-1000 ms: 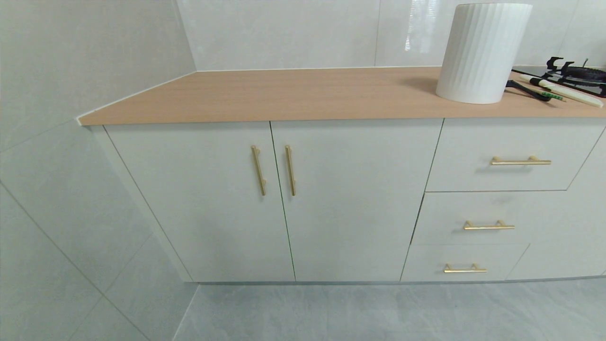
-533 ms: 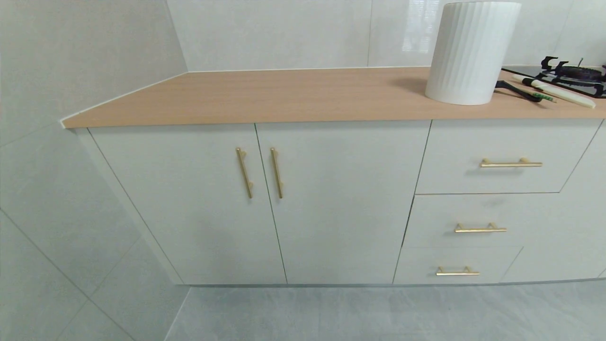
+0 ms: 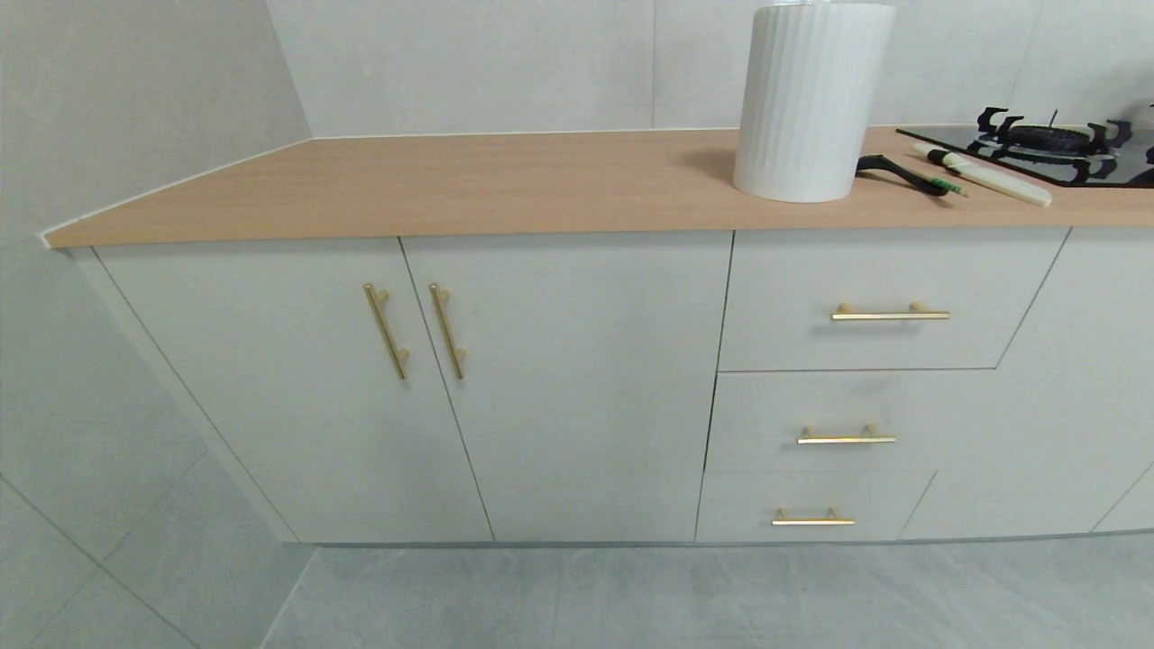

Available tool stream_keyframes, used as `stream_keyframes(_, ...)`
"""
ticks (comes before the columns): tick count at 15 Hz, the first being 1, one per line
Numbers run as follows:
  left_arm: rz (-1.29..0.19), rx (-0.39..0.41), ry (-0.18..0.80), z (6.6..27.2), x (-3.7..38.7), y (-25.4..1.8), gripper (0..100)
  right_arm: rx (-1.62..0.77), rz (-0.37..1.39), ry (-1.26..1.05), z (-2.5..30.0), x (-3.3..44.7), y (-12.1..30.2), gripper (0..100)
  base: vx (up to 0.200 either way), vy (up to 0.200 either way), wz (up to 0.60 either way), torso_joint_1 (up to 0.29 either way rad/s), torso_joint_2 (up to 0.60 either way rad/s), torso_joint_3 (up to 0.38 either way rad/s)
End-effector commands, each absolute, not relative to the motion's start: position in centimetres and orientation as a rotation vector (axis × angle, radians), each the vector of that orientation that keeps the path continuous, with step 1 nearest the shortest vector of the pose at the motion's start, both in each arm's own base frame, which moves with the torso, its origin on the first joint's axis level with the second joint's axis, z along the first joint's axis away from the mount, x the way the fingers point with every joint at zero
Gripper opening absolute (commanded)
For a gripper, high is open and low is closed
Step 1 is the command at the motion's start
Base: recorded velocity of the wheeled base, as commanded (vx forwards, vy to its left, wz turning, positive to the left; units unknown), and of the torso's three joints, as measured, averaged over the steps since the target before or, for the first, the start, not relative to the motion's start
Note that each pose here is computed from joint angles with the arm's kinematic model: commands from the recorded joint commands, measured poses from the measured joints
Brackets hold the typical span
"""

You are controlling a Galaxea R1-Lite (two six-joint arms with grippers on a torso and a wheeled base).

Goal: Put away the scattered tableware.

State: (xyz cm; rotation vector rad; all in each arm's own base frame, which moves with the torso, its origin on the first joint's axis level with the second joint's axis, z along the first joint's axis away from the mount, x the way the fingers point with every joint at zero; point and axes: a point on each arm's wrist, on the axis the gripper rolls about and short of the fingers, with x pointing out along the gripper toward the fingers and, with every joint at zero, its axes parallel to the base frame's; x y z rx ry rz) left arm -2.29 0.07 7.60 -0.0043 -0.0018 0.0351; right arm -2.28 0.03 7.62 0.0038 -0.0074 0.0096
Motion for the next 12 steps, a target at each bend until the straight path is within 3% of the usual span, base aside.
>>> stream_keyframes(1, 0.037, -0.005, 0.000, 7.59, -2.28, 0.08, 100, 0.003, 0.011, -0.006, 7.63, -2.27, 0.03, 100, 0.000, 0.000, 0.00, 0.000, 0.00, 0.000)
stream_keyframes(12, 0.035, -0.005, 0.000, 7.59, -2.28, 0.07, 100, 0.005, 0.011, -0.006, 7.63, -2.27, 0.03, 100, 0.000, 0.000, 0.00, 0.000, 0.00, 0.000)
